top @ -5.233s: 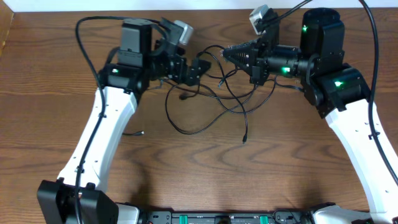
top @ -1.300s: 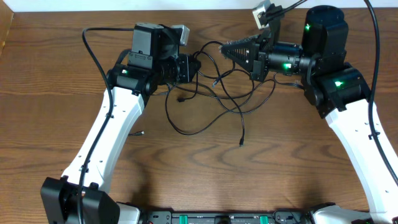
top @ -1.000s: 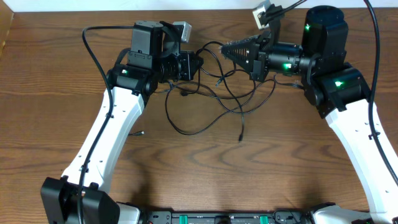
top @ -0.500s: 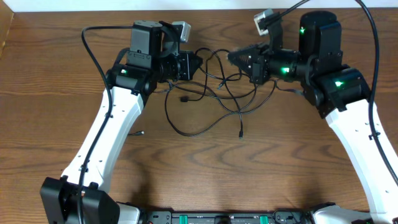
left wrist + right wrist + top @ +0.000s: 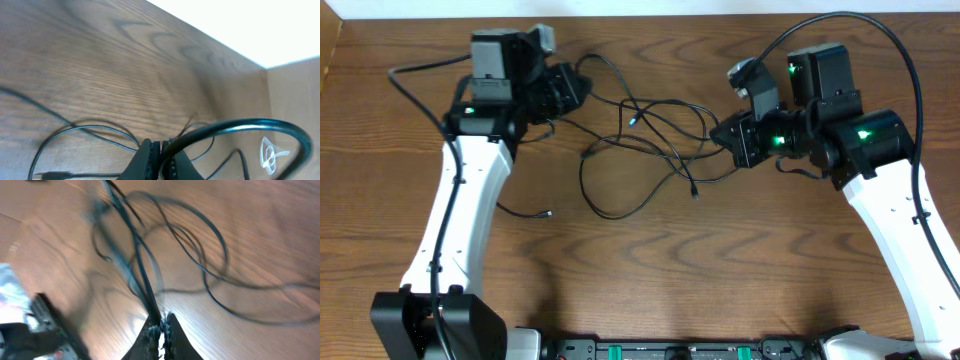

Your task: Untangle cables

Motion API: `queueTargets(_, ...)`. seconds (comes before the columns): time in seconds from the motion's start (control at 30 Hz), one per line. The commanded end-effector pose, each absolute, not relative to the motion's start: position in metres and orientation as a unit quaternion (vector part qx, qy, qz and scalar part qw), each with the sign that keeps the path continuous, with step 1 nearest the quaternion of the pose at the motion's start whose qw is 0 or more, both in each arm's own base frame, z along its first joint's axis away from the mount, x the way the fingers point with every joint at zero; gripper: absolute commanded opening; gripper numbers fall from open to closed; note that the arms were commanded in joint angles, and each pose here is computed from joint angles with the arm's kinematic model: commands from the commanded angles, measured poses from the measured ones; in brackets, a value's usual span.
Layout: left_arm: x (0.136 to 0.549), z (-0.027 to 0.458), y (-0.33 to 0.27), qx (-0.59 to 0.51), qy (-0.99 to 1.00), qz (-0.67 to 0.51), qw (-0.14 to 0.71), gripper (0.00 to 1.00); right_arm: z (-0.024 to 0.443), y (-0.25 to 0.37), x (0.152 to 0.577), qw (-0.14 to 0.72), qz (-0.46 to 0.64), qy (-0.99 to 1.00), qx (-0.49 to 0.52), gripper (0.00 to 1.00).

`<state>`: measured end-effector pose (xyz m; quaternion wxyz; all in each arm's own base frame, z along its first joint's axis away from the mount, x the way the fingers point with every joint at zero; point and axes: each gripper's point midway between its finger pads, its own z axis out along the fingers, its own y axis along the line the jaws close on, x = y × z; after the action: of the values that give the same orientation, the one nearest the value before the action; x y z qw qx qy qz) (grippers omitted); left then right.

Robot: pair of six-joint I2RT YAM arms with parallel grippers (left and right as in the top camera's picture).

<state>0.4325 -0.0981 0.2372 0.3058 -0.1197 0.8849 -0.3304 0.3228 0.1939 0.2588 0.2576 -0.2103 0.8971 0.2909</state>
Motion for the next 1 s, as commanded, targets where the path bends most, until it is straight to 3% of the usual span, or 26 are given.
queueTargets(0.0,0.440,0.230,-0.066,-0.199,0.876,-0.322,0.299,0.08,0.246,0.169,0.328,0.262,0.208,0.920,-0.206,0.01)
queueTargets(0.43,0.438,0.234,-0.024,-0.237,0.859,-0.344,0.296,0.08,0.231,0.151,0.321,0.233,0.162,0.940,-0.191,0.01)
queueTargets(0.67,0.427,0.258,-0.057,-0.126,0.844,-0.432,0.292,0.08,0.231,0.151,0.321,0.234,0.162,0.940,-0.191,0.04)
queueTargets(0.77,0.419,0.272,-0.072,-0.074,0.828,-0.474,0.290,0.08,0.231,0.151,0.322,0.234,0.162,0.939,-0.191,0.14)
queueTargets(0.8,0.414,0.282,-0.080,-0.042,0.814,-0.500,0.292,0.08,0.231,0.151,0.322,0.235,0.162,0.939,-0.191,0.31)
queueTargets(0.87,0.408,0.298,-0.088,0.006,0.795,-0.524,0.306,0.08,0.232,0.152,0.323,0.238,0.163,0.938,-0.191,0.46)
queueTargets(0.9,0.402,0.313,-0.093,0.049,0.777,-0.538,0.323,0.08,0.234,0.154,0.324,0.241,0.168,0.936,-0.193,0.59)
queueTargets(0.97,0.394,0.327,-0.098,0.093,0.759,-0.545,0.344,0.08,0.235,0.157,0.324,0.243,0.176,0.933,-0.196,0.70)
